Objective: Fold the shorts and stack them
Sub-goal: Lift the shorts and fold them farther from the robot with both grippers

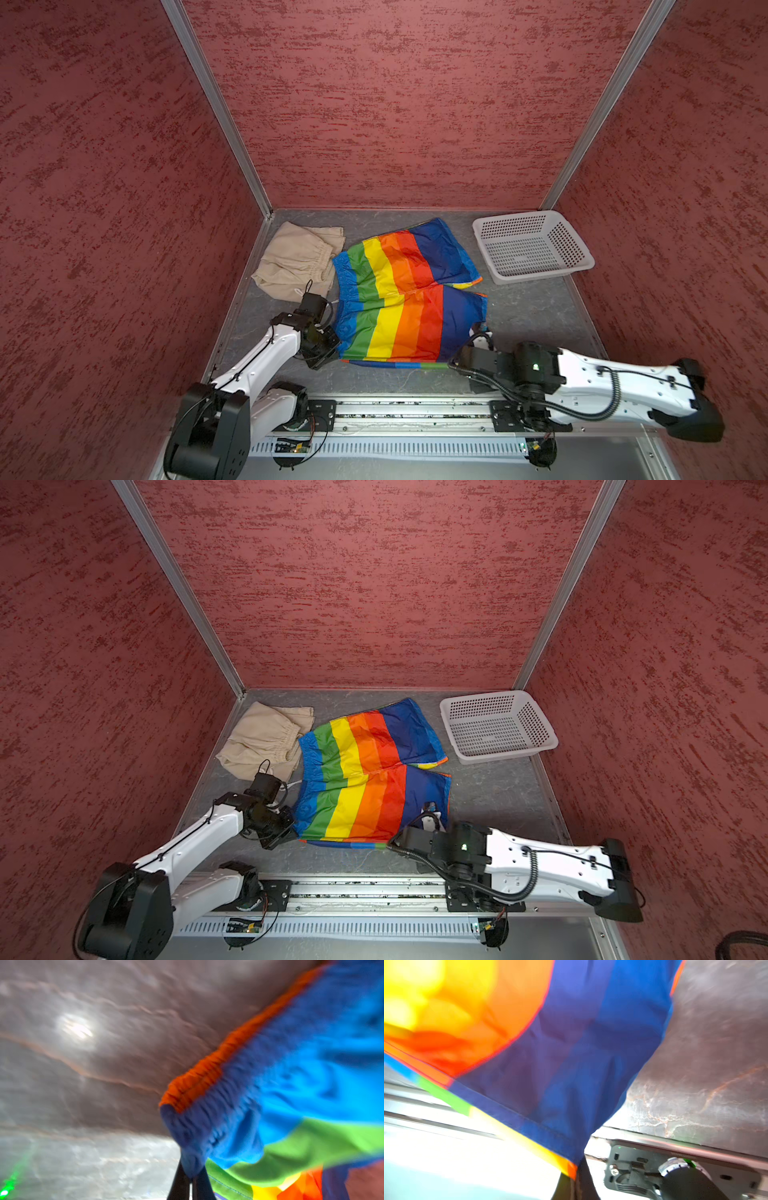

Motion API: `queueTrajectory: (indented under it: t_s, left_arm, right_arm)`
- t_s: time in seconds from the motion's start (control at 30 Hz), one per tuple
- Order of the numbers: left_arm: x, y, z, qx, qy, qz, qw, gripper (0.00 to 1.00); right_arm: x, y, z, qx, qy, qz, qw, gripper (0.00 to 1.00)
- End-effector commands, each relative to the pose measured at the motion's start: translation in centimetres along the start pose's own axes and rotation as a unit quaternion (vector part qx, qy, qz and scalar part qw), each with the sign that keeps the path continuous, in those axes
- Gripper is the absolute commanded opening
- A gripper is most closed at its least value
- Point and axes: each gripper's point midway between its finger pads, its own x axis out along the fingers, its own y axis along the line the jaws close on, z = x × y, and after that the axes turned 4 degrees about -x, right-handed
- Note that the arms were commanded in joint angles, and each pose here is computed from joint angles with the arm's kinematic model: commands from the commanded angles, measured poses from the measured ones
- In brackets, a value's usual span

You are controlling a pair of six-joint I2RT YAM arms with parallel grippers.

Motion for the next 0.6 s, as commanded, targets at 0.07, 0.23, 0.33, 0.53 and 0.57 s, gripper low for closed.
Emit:
queueTrajectory:
  t_s: [0.07,0.23,0.33,0.53,0.57]
  left_arm:
    - [-3.5,-1.0,0.5,-0.012,-0.045,-0.024,0.999,0.0]
    - [-8.2,-3.4,-0.5,0.003,-0.075,-0.073,0.994,0.0]
    - [-10.9,-4.3,-1.0,0.013,-0.094,-0.097,0.991,0.0]
    - [-13.4,-5.5,-0.8,0.025,-0.118,-0.117,0.986,0.0]
    - [-13.6,-5.8,-0.7,0.026,-0.122,-0.121,0.985,0.0]
  right_arm:
    - [-3.4,-7.0,1.8,0.12,-0.089,-0.058,0.987,0.0]
    - [-3.7,-6.0,2.8,0.096,-0.102,-0.055,0.989,0.0]
    - [-5.0,-5.2,4.9,0.061,-0.135,-0.08,0.986,0.0]
    - [-11.8,-5.7,12.0,0.066,-0.299,-0.124,0.944,0.0]
    - [-12.9,-6.2,13.1,0.077,-0.326,-0.131,0.933,0.0]
